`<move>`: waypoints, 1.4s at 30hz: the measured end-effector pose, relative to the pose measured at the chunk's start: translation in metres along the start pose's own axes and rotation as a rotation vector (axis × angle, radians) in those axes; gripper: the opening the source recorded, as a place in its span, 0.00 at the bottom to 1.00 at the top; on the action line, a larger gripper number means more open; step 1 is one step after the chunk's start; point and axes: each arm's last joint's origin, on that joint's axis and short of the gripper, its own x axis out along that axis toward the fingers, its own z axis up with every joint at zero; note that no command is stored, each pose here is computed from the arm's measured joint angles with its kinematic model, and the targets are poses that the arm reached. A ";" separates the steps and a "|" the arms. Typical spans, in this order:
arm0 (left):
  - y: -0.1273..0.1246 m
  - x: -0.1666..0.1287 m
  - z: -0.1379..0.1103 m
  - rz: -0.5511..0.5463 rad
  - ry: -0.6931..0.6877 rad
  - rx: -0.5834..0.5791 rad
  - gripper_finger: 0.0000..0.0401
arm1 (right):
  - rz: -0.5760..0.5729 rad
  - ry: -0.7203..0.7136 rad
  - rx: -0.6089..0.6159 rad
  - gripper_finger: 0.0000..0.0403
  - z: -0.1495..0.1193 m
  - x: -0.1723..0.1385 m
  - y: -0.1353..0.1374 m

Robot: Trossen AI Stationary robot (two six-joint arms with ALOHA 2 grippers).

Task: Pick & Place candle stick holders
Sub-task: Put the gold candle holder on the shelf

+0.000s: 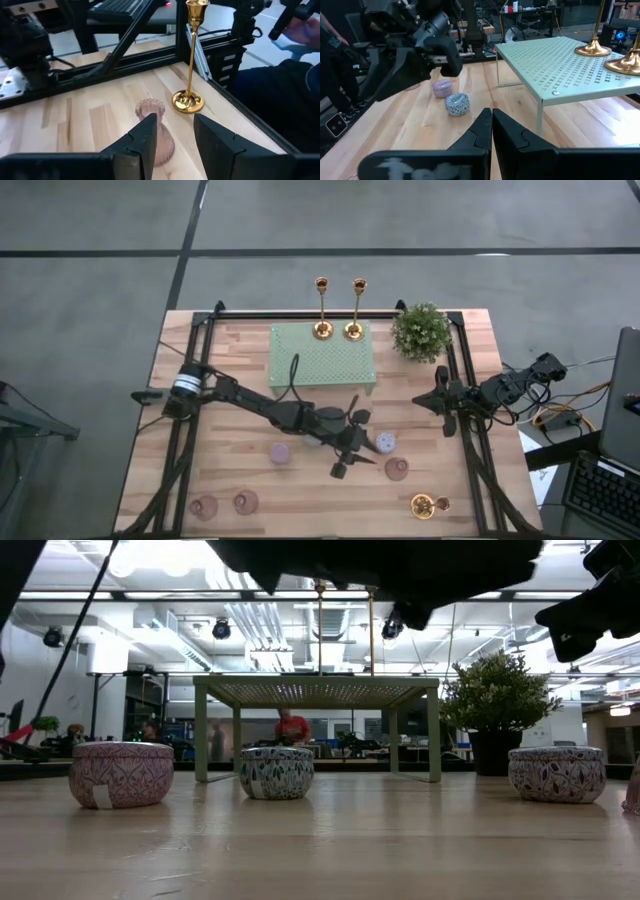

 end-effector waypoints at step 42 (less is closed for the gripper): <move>0.020 0.022 0.000 -0.124 0.097 -0.014 0.33 | 0.000 0.001 0.000 0.02 0.000 0.000 0.000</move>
